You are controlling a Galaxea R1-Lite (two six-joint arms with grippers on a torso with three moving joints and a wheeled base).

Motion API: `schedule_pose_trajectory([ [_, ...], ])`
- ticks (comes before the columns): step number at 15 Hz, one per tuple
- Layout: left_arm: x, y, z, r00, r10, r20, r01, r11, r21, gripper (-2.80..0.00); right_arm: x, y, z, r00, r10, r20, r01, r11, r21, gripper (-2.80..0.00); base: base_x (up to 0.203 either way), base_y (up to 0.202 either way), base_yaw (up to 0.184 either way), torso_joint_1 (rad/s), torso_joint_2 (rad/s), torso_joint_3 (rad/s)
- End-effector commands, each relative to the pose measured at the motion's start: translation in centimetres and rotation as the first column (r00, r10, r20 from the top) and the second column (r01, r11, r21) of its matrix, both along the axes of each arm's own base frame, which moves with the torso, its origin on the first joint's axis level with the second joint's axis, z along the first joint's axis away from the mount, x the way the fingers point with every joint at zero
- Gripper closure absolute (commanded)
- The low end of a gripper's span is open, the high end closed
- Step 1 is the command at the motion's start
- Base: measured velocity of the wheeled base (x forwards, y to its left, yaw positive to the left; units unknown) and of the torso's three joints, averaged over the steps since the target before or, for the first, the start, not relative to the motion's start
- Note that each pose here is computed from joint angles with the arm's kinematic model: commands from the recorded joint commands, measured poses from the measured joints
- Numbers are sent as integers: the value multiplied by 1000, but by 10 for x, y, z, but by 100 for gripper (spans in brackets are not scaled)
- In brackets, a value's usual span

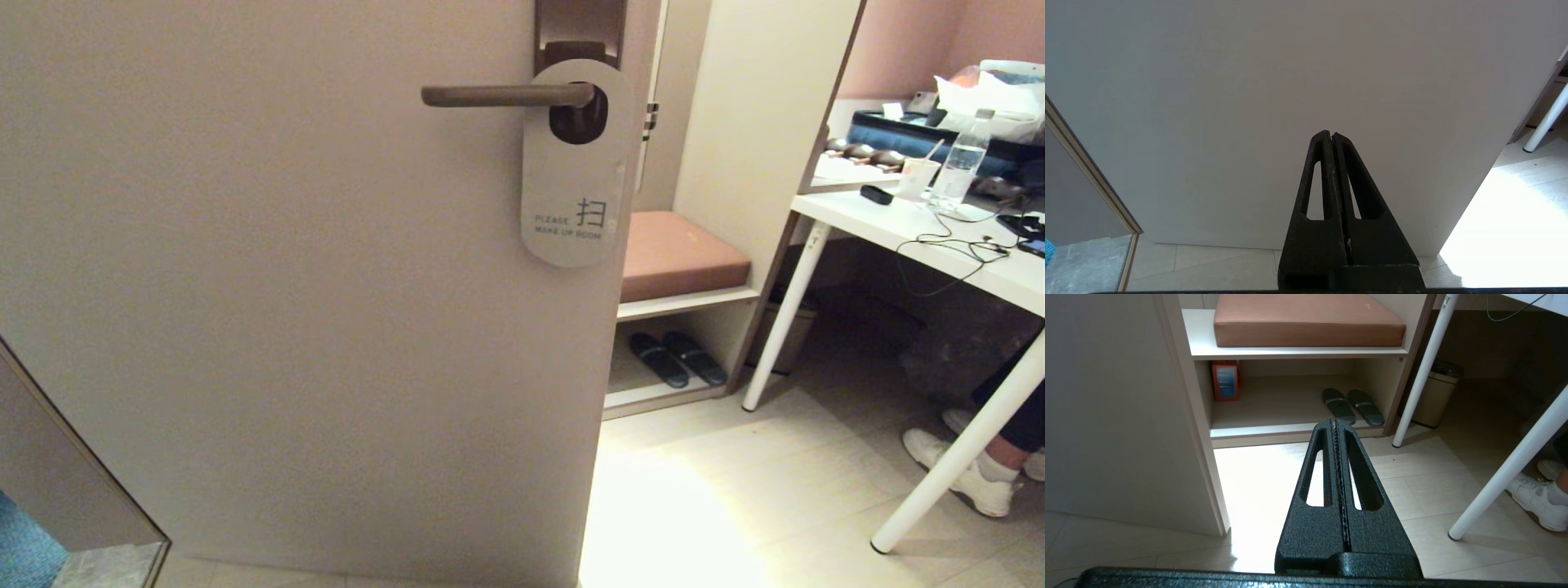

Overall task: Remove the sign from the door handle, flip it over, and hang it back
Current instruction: Take down the sign

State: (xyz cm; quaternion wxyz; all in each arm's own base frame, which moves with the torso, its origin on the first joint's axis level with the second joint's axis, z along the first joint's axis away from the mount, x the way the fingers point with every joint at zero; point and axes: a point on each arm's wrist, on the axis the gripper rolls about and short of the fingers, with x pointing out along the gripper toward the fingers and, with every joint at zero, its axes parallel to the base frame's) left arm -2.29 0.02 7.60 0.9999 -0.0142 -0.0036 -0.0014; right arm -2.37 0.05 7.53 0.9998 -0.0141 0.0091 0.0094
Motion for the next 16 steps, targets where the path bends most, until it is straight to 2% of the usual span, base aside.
schedule_pose_trajectory([
  [1,0,0,0,1000,1,-1,-1,1000,-1,0,0,0,0,1000,0,-1,0,1000,-1,0,0,0,0,0,0,0],
  [16,0,0,0,1000,1,-1,-1,1000,-1,0,-1,0,1,1000,-7,-4,7,1000,17,0,0,0,0,0,0,0],
])
